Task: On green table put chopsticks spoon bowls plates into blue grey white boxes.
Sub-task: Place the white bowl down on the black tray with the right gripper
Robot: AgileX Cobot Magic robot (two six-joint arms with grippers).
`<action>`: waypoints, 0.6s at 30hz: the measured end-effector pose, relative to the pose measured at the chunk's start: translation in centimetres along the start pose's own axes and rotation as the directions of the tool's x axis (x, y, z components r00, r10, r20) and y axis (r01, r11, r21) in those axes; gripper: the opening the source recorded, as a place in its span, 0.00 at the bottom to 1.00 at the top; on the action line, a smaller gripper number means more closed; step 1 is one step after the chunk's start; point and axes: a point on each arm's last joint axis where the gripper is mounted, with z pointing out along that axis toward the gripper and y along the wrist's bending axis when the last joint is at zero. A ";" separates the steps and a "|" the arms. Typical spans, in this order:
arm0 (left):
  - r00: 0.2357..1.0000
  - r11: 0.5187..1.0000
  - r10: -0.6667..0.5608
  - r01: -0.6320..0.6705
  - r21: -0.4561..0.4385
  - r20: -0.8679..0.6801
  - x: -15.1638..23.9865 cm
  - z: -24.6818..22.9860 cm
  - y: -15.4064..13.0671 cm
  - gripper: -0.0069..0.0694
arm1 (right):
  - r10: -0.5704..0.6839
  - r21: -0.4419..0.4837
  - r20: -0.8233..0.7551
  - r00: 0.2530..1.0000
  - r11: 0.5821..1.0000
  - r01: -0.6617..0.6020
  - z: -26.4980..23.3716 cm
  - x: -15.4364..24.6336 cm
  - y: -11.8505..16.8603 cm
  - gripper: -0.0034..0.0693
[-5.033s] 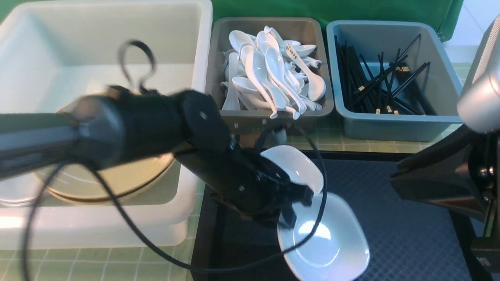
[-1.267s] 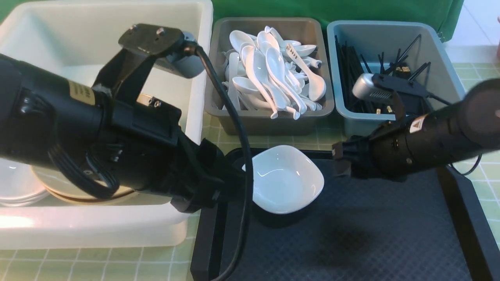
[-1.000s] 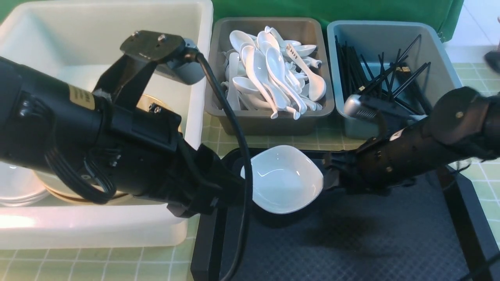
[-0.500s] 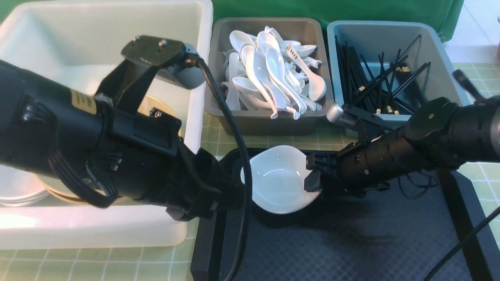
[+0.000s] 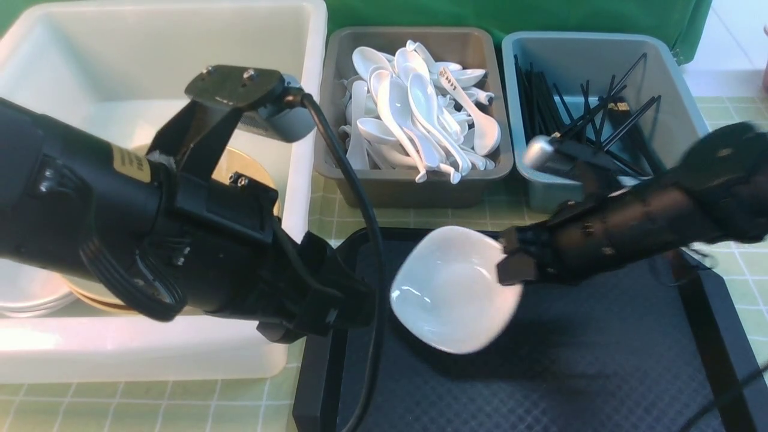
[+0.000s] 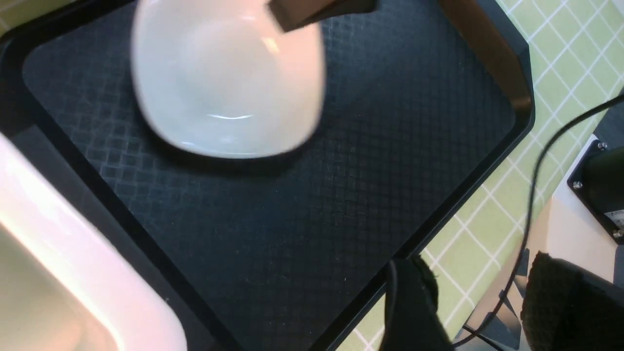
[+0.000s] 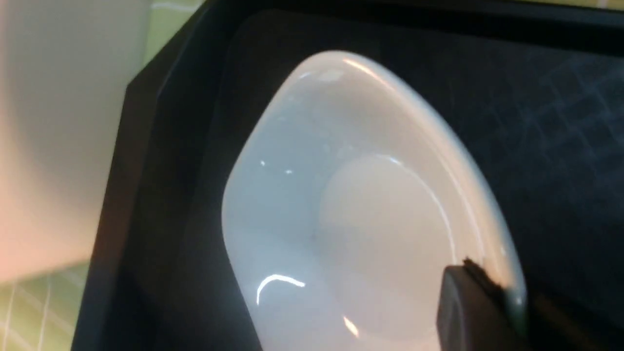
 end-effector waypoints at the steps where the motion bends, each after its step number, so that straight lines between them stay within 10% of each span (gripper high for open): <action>1: 1.000 1.000 -0.001 0.001 0.000 0.001 0.0 0.0 0.0 0.46 | -0.012 -0.002 -0.004 1.000 1.000 0.012 -0.8 0.4 0.0 0.13; 18: 0.999 1.000 -0.003 0.003 -0.014 0.038 -0.3 0.0 0.1 0.46 | 0.055 0.116 -0.011 0.998 0.992 -0.054 -2.2 6.7 -3.0 0.21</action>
